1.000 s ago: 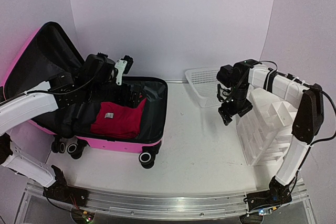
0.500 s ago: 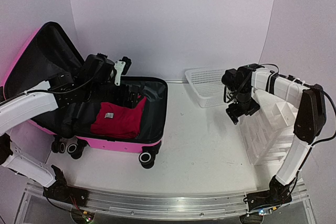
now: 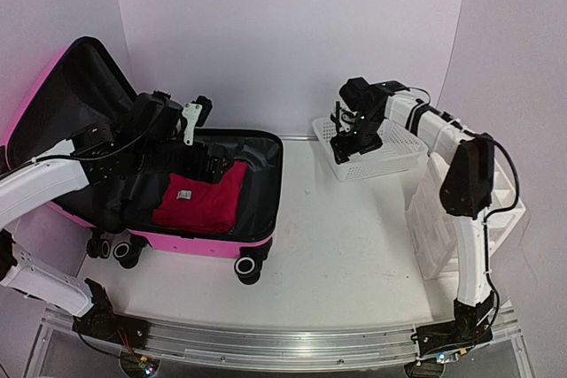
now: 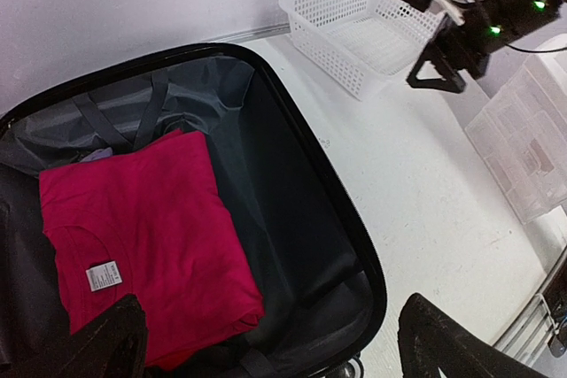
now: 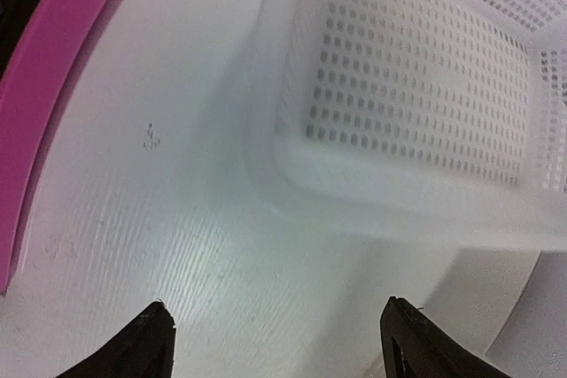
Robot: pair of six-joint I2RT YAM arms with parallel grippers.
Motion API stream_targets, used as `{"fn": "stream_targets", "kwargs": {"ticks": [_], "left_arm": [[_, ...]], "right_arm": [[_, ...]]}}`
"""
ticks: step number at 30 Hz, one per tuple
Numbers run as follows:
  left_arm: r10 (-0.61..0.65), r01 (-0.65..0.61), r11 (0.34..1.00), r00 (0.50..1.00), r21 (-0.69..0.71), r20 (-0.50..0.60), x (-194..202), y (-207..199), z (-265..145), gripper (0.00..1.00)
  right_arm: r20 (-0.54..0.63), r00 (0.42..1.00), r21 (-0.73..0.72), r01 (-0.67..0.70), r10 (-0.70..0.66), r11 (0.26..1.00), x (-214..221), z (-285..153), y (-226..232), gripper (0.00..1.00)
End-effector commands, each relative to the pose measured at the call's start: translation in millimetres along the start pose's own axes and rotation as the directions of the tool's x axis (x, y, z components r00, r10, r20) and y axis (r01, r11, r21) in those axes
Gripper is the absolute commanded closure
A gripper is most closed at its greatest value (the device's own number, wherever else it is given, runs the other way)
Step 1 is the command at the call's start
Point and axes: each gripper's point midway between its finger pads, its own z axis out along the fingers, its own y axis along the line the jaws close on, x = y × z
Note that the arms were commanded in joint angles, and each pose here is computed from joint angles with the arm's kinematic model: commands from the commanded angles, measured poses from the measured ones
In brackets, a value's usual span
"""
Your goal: Open, take out, and arrange the luggage
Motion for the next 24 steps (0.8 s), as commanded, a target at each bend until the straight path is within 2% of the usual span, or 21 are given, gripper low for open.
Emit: {"fn": "stream_targets", "kwargs": {"ticks": [1,4,11,22,24], "left_arm": [[-0.024,0.024,1.000,0.999,0.002,0.034,-7.1,5.4,-18.2,0.01],[-0.029,0.029,0.999,1.000,-0.019,0.000,1.1,10.1,-18.3,0.01],[-0.046,0.045,0.997,0.999,-0.064,-0.017,9.0,22.0,-23.3,0.01],[-0.140,0.135,0.987,0.989,-0.087,-0.056,10.3,31.4,-11.9,0.01],[-0.181,0.174,0.981,0.982,-0.090,-0.064,10.0,35.0,-9.6,0.01]], "right_arm": [[0.100,0.991,-0.026,0.095,-0.092,0.995,-48.5,30.9,8.6,0.19],[0.098,0.985,0.002,0.144,-0.144,0.990,-57.2,56.6,7.1,0.25],[0.039,0.973,0.023,0.225,-0.226,0.974,-47.1,91.6,6.3,0.49],[-0.035,0.944,-0.229,0.312,-0.328,0.922,14.5,76.9,45.4,0.93],[-0.039,0.936,-0.278,0.326,-0.350,0.904,27.5,71.0,54.6,0.97]]}}
